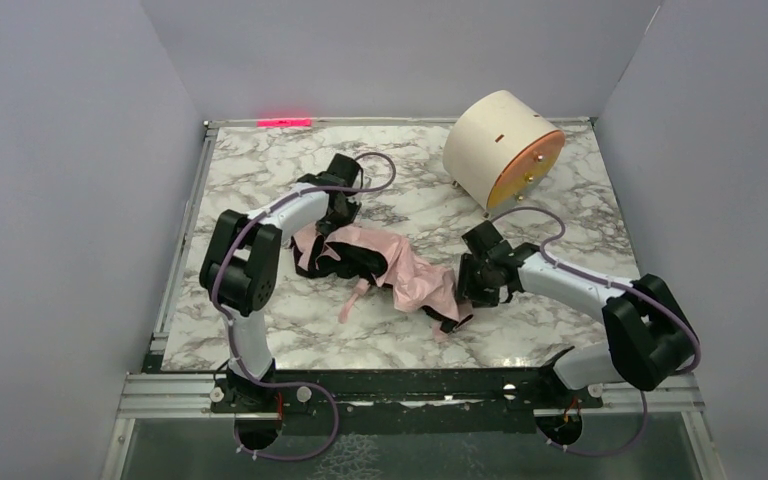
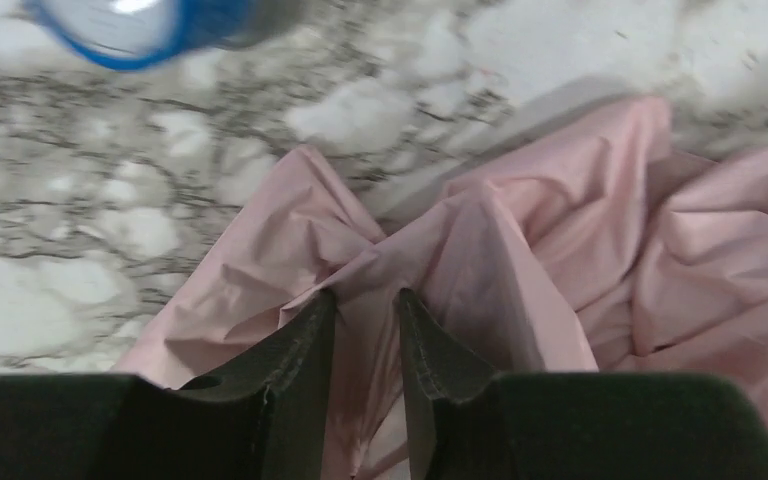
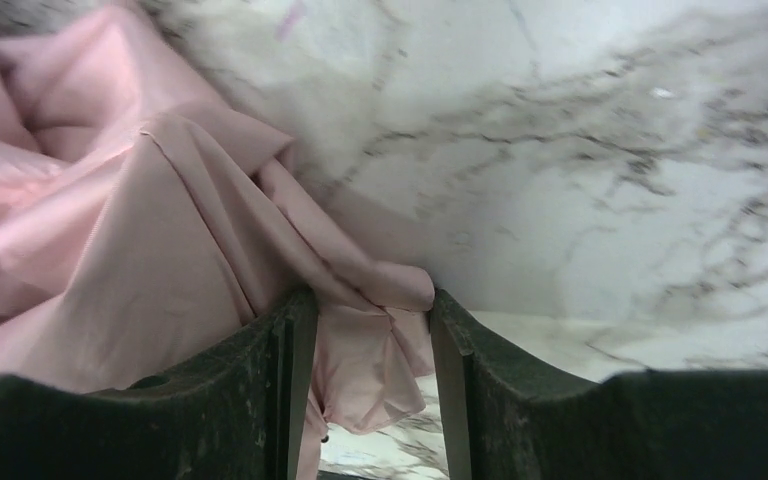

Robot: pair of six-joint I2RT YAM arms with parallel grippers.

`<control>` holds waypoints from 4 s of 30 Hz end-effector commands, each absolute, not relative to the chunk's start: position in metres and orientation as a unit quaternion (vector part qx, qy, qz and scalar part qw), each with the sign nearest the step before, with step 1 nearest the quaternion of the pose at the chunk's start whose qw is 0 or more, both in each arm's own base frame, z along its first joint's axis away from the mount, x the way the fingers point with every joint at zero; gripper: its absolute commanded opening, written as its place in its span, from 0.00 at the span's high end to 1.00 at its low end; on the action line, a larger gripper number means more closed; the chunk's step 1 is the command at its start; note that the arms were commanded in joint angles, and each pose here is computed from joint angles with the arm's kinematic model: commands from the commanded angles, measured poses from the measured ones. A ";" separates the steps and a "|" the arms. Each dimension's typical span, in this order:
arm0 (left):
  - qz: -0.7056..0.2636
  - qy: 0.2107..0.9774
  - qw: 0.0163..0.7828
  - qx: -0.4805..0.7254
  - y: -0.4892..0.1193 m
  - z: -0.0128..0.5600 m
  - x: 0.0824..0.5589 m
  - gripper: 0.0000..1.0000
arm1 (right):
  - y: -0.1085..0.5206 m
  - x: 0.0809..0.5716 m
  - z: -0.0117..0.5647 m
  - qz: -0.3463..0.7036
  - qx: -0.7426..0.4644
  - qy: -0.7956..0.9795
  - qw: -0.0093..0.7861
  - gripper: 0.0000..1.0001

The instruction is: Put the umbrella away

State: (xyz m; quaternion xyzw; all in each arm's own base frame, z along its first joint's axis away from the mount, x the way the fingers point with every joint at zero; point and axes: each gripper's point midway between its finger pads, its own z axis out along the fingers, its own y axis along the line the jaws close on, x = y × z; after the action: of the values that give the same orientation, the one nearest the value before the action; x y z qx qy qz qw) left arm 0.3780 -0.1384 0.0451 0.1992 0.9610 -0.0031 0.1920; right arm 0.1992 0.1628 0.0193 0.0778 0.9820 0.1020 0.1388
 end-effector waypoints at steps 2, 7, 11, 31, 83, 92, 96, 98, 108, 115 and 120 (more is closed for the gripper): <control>-0.089 0.957 0.178 0.210 -0.191 0.050 0.328 0.70 | 0.207 0.226 0.029 0.191 0.097 0.965 0.149 0.50; -0.156 0.948 0.175 0.216 -0.232 0.048 0.291 0.73 | 0.237 0.242 0.027 0.230 0.095 0.958 0.142 0.51; -0.205 0.936 0.178 0.222 -0.267 0.047 0.271 0.75 | 0.265 0.250 0.024 0.247 0.074 0.957 0.133 0.52; -0.333 0.888 0.208 0.238 -0.349 0.061 0.252 0.73 | 0.292 0.251 0.043 0.304 0.081 0.933 0.174 0.51; -0.267 0.895 0.239 0.264 -0.328 0.040 0.270 0.76 | 0.289 0.236 0.045 0.315 -0.047 0.935 0.158 0.71; -0.207 0.903 0.290 0.239 -0.299 0.060 0.309 0.47 | 0.257 0.235 0.036 0.245 -0.007 0.953 0.179 0.64; -0.180 0.905 0.339 0.181 -0.248 0.104 0.334 0.33 | 0.212 0.228 0.033 0.151 0.014 0.968 0.198 0.59; -0.164 0.902 0.366 0.162 -0.222 0.126 0.337 0.27 | 0.197 0.226 0.037 0.124 0.020 0.969 0.211 0.55; -0.147 0.873 0.450 0.114 -0.153 0.200 0.270 0.12 | 0.157 0.239 0.074 0.039 0.044 0.962 0.267 0.43; -0.285 0.844 0.415 0.186 -0.202 0.209 0.207 0.01 | 0.171 0.250 0.081 0.069 0.034 0.961 0.266 0.30; -0.273 0.840 0.394 0.255 -0.235 0.194 0.179 0.01 | 0.192 0.245 0.071 0.116 0.025 0.965 0.233 0.29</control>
State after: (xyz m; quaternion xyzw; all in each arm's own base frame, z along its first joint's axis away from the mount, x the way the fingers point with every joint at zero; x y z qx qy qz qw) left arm 0.2033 -0.2127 0.2086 0.2115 0.8386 -0.2669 0.4252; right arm 0.2447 0.1751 0.0729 0.0340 0.9639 0.0796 0.2518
